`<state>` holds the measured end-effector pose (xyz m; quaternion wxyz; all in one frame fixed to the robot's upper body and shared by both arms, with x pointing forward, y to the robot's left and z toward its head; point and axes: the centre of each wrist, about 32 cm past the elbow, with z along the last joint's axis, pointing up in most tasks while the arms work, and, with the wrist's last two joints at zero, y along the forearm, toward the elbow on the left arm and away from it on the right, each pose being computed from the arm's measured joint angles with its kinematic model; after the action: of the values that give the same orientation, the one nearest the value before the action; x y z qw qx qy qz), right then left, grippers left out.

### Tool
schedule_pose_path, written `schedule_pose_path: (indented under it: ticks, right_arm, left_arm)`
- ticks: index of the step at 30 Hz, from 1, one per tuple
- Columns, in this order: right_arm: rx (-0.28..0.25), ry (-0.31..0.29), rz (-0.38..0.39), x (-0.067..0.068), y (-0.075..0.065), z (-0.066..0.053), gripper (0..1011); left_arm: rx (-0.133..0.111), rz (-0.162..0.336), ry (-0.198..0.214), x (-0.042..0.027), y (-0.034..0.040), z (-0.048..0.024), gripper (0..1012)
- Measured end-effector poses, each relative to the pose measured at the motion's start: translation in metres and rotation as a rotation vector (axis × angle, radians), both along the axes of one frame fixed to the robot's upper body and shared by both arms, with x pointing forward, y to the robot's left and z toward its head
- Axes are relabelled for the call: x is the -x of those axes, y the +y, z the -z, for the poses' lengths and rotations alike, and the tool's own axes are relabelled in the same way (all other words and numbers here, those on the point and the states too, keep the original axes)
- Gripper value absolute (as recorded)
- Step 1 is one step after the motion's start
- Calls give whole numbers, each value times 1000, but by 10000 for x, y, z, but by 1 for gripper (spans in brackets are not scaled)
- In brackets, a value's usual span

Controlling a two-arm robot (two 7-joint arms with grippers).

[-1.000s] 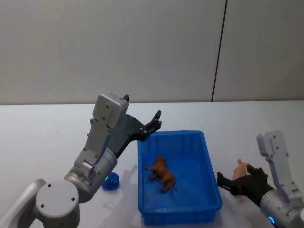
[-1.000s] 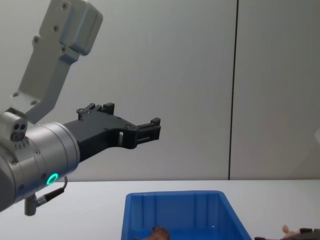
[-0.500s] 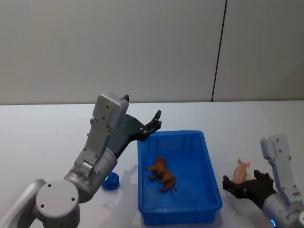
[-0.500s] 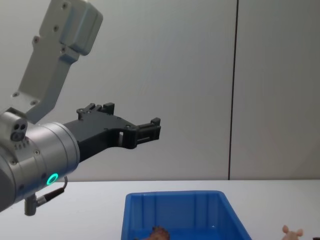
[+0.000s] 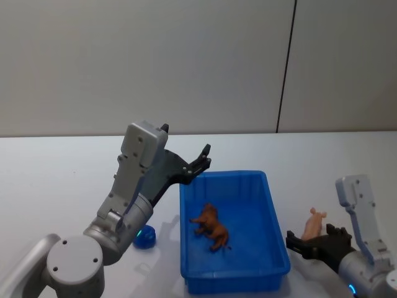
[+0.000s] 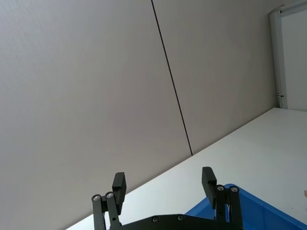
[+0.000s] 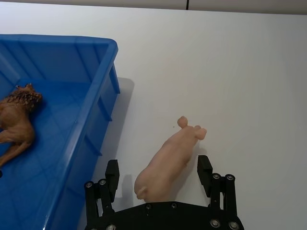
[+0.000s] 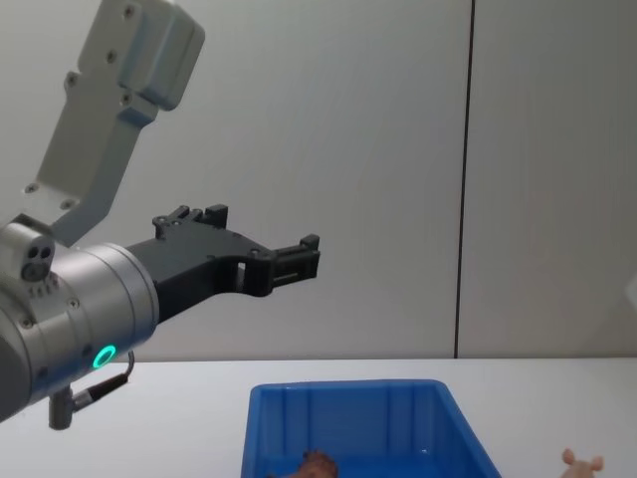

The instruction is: Pick up the two dolls from the table and place them into the box.

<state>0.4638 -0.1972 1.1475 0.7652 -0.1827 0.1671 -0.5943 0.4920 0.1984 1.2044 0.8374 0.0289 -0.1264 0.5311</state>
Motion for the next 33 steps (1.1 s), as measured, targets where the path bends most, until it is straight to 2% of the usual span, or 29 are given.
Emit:
schedule_pose_path:
  ticks: [19, 22, 27, 30, 33]
  right_arm:
    - [-27, 21, 57, -12, 41, 4, 998]
    - [-27, 22, 65, -8, 41, 6, 941]
    - [-28, 24, 75, -3, 42, 5, 781]
    - [-28, 24, 78, -1, 43, 5, 729]
    - [-29, 24, 81, 0, 44, 6, 623]
  left_arm:
    - [0, 0, 0, 0, 0, 0, 1001]
    - [0, 0, 0, 0, 0, 0, 1001]
    - [0, 0, 0, 0, 0, 0, 1001]
    - [0, 0, 0, 0, 0, 0, 1001]
    - [0, 0, 0, 0, 0, 0, 1001]
